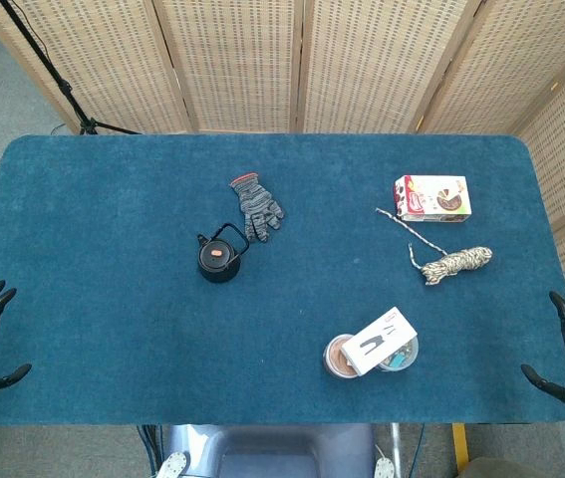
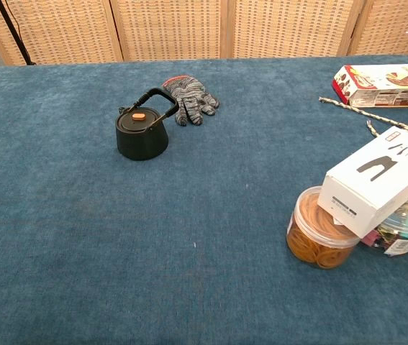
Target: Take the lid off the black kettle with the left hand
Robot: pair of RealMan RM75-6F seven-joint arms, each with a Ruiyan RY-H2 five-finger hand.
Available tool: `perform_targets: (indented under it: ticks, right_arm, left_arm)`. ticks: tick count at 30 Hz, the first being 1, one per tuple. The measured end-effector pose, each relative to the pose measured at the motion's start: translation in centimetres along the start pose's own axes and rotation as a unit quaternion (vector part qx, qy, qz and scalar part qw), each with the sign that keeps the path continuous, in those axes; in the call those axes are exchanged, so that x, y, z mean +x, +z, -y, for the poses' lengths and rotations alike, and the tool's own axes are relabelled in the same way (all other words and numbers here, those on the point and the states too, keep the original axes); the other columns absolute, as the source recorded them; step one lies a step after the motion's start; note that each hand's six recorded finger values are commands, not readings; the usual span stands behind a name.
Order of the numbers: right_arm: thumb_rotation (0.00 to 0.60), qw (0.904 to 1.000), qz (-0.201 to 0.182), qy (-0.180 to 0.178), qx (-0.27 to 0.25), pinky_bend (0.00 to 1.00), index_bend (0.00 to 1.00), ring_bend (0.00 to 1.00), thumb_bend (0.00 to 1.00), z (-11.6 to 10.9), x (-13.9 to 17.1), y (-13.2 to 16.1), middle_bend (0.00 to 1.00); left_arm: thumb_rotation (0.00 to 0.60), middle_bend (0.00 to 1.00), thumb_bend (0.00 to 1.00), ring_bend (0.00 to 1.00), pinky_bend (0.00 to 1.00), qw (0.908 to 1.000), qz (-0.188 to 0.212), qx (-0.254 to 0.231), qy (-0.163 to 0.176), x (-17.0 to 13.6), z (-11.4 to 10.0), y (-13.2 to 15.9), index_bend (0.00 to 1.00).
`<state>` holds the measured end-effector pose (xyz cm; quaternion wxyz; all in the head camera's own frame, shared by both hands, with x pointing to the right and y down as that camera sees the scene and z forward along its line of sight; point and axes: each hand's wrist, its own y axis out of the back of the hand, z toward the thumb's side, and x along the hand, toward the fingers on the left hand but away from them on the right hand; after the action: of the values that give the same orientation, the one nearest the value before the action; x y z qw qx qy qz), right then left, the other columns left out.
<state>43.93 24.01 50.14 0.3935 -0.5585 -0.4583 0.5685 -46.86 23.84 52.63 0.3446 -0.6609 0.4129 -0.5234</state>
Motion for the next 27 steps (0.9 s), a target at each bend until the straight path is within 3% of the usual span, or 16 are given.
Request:
perform_targets:
  ticks: [14, 21, 24, 27]
  right_arm:
    - [0.600, 1.0000, 0.005, -0.001, -0.006, 0.00, 0.00, 0.00, 0.00, -0.3, 0.0, -0.2, 0.00]
    - [0.600, 0.9999, 0.004, -0.004, -0.012, 0.00, 0.00, 0.00, 0.00, -0.6, 0.0, -0.2, 0.00]
    - [0.600, 0.9999, 0.009, 0.001, -0.011, 0.00, 0.00, 0.00, 0.00, -0.4, -0.1, -0.4, 0.00]
    - [0.600, 0.9998, 0.013, 0.008, -0.010, 0.00, 0.00, 0.00, 0.00, -0.1, -0.4, -0.7, 0.00]
  left_arm:
    - [0.600, 0.00, 0.04, 0.00, 0.00, 0.9998, 0.018, 0.007, -0.010, 0.4, 0.3, 0.7, 0.00]
    - [0.600, 0.00, 0.09, 0.00, 0.00, 0.9982, 0.058, 0.000, -0.016, 3.5, -0.2, 2.9, 0.00]
    - [0.600, 0.00, 0.21, 0.00, 0.00, 0.9966, 0.081, 0.006, -0.013, 6.0, -0.6, 4.5, 0.10]
    - [0.600, 0.00, 0.26, 0.00, 0.00, 0.9950, 0.097, 0.014, -0.020, 8.8, -0.5, 6.1, 0.22]
